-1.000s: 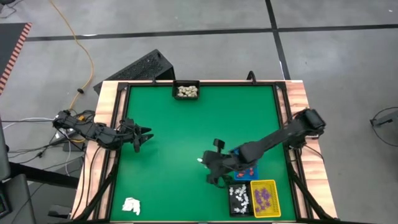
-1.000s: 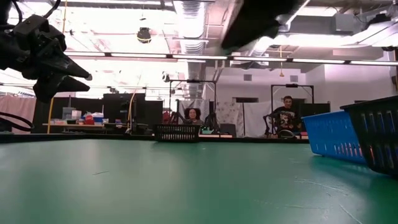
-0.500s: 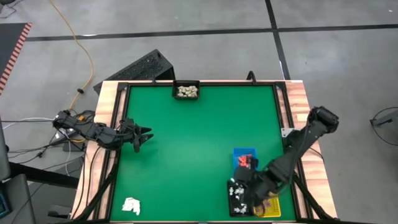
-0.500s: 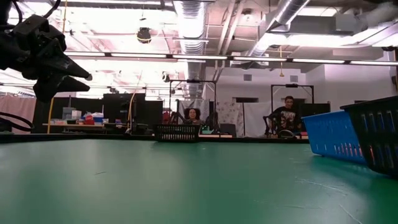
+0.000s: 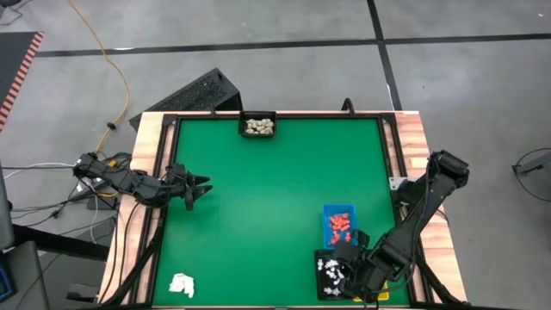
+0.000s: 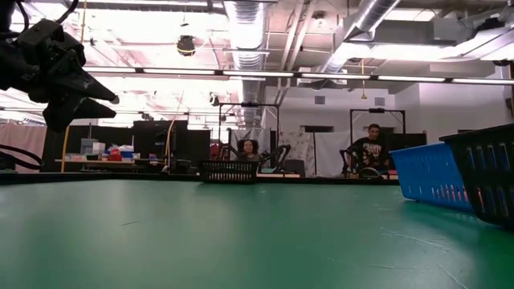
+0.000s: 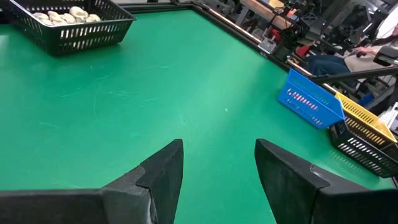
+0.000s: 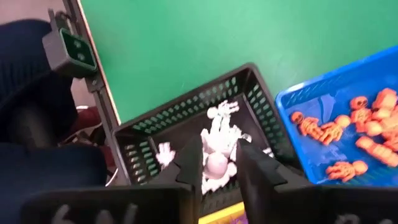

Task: Sort Halloween decoration
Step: Put the white skeleton toy into the bottom black bin, then return to Home Position

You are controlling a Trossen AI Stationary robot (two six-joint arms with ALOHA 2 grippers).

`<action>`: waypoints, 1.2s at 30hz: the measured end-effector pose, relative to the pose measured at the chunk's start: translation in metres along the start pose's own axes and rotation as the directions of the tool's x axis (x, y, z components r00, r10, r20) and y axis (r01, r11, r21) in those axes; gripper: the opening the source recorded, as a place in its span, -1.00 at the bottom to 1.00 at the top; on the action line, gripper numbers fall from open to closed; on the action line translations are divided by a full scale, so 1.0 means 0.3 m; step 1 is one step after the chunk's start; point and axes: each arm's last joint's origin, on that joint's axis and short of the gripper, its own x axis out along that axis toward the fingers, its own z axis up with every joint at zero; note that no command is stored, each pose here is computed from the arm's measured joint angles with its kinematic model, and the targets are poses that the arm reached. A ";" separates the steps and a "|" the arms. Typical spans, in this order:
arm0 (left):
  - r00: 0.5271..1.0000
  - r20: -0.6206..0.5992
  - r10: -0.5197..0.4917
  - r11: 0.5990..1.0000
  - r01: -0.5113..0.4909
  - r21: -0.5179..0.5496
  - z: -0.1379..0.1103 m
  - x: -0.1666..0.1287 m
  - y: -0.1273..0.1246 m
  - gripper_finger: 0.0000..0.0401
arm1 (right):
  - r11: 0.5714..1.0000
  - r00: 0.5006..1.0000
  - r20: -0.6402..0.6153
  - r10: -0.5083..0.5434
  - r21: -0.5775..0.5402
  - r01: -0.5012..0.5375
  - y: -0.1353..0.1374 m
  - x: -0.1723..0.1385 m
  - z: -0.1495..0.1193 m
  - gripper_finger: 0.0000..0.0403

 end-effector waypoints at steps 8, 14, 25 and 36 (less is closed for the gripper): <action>1.000 0.003 0.004 1.000 -0.004 -0.008 0.000 0.000 0.000 -0.06 | 0.999 1.000 0.021 -0.004 -0.037 0.005 0.002 -0.003 -0.005 -0.30; 0.999 0.026 0.036 0.991 -0.032 -0.132 0.002 0.000 0.004 -0.06 | 0.997 0.937 0.350 -0.019 -0.060 0.043 0.018 -0.017 0.050 -0.31; 0.997 -0.052 -0.060 0.996 0.056 -0.071 -0.005 -0.001 -0.005 -0.06 | 0.932 0.912 0.371 0.176 -0.360 -0.034 0.017 -0.099 0.161 -0.33; 0.893 0.157 -0.422 0.906 0.414 0.087 0.146 -0.054 -0.098 -0.06 | 0.817 0.844 0.454 0.286 -0.576 0.033 -0.092 -0.182 0.373 -0.32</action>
